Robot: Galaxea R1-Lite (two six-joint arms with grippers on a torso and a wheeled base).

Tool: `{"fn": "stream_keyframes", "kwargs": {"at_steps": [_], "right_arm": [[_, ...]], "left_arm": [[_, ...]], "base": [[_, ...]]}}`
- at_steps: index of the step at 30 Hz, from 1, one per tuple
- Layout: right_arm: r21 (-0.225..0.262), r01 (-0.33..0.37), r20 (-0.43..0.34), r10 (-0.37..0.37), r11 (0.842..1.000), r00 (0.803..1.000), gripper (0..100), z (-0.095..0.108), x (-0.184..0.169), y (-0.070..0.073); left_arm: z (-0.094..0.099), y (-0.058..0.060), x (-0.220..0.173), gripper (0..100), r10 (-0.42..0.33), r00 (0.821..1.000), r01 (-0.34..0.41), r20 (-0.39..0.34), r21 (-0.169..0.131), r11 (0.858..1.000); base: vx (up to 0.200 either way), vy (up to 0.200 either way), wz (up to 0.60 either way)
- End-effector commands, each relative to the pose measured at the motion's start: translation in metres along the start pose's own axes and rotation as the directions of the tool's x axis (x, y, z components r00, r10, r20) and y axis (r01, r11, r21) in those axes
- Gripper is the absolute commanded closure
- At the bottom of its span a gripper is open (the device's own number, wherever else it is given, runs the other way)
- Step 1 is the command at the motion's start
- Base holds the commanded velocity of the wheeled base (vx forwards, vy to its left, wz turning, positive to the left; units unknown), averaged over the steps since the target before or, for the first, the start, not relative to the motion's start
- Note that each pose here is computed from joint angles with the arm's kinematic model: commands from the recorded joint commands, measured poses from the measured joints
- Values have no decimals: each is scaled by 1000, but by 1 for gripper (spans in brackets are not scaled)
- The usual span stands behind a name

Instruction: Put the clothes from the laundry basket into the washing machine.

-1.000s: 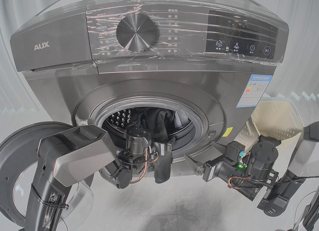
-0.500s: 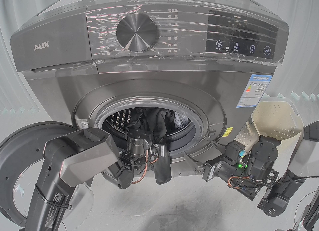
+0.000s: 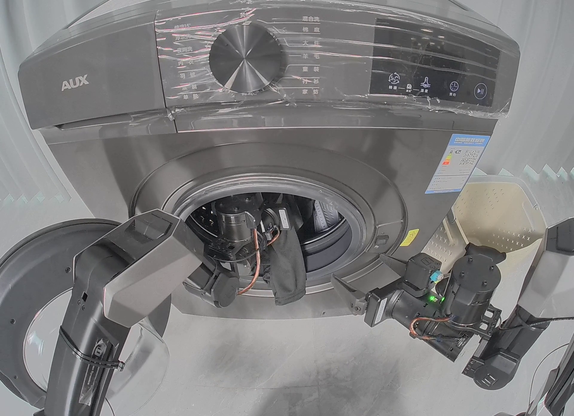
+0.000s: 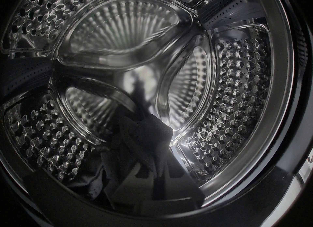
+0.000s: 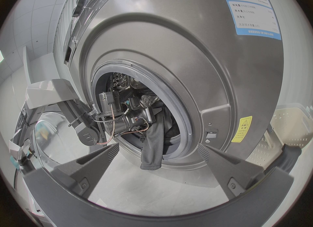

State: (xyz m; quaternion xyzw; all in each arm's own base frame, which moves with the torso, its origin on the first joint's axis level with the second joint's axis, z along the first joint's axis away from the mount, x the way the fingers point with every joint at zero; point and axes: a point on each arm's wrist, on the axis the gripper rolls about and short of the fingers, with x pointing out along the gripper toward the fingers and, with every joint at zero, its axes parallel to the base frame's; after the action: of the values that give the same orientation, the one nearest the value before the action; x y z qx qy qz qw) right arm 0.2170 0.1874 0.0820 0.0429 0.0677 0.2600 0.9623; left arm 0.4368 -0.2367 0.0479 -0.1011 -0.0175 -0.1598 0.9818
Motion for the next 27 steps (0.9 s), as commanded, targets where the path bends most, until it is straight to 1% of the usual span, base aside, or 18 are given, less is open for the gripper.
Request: {"fn": "stream_keyframes", "kwargs": {"at_steps": [1, 3, 6, 9, 10, 13, 15, 18, 20, 22, 23, 26, 27], "right_arm": [[0, 0, 0, 0, 1000, 1000, 0, 0, 0, 0], [0, 0, 0, 0, 1000, 1000, 0, 0, 0, 0], [0, 0, 0, 0, 1000, 1000, 0, 0, 0, 0], [-1, 0, -2, 0, 1000, 1000, 0, 0, 0, 0], [-1, 0, -2, 0, 1000, 1000, 0, 0, 0, 0], [1, -1, -3, 1, 1000, 1000, 0, -1, -1, 0], [0, -1, -5, 1, 1000, 1000, 0, -1, -1, 0], [1, -1, -3, 1, 1000, 1000, 0, -1, -1, 0], [1, -1, -3, 1, 1000, 1000, 0, -1, 0, 0], [1, -1, -2, 1, 1000, 1000, 0, -1, 0, 0], [1, -1, -2, 1, 1000, 1000, 0, -1, 0, 0], [1, 0, 0, 0, 1000, 1000, 0, 0, 0, 0], [1, -2, 1, 2, 1000, 1000, 0, 0, 0, 0]], "left_arm": [[0, 3, 0, 0, 6, 1000, -6, 2, -4, 1000], [-1, 2, -1, 0, 4, 1000, -4, -4, -4, 1000], [-9, -1, -11, 0, -2, 999, 2, -53, 6, 1000], [-12, -9, -22, 0, -26, 995, 27, -96, 12, 1000], [-18, -13, -30, 0, -41, 991, 44, -131, 18, 999], [-30, -18, -44, 0, -93, 972, 101, -215, 28, 994], [-36, -18, -49, 0, -103, 964, 115, -244, 38, 993], [-41, -17, -50, 0, -103, 960, 119, -261, 47, 992], [-52, -13, -51, 0, -92, 952, 116, -293, 63, 991], [-60, -10, -52, 0, -85, 947, 113, -309, 75, 991], [-60, -10, -52, 0, -85, 947, 113, -309, 75, 991], [-73, -4, -51, 0, -70, 941, 107, -331, 94, 990], [-76, -2, -51, 100, -67, 939, 107, -336, 100, 989]], "base": [[0, 0, 0], [0, 0, 0], [0, 0, 0], [0, 0, 0], [0, 0, 0], [0, 0, 0], [0, 0, 0], [0, 0, 0], [0, 0, 0], [0, 0, 0], [0, 0, 0], [0, 0, 0], [0, 0, 0]]}}
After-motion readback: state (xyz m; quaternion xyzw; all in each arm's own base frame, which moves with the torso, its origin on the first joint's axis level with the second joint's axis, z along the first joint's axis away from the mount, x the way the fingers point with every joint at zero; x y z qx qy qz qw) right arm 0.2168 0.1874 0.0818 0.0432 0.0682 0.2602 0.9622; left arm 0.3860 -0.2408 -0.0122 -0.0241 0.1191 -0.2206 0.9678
